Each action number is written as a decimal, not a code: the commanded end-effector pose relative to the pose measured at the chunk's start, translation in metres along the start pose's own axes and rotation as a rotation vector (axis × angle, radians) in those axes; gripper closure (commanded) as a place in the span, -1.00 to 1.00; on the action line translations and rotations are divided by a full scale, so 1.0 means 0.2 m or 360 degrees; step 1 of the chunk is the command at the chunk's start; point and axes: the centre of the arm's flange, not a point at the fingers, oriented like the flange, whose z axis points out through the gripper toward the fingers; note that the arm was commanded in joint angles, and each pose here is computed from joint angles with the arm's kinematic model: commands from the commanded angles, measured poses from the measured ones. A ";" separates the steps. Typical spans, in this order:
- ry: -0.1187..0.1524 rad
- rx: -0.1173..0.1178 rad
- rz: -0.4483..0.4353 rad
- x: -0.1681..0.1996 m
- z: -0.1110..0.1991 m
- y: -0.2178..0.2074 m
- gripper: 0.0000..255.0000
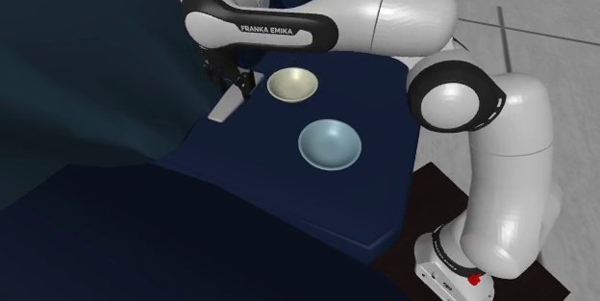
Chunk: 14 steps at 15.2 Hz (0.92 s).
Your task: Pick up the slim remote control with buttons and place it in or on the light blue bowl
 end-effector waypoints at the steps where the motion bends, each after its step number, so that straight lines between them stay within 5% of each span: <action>1: 0.0000 0.0000 0.0000 -0.01 -0.04 0.00 1.00; 14: 0.0000 0.0000 0.0000 -0.01 0.00 0.86 1.00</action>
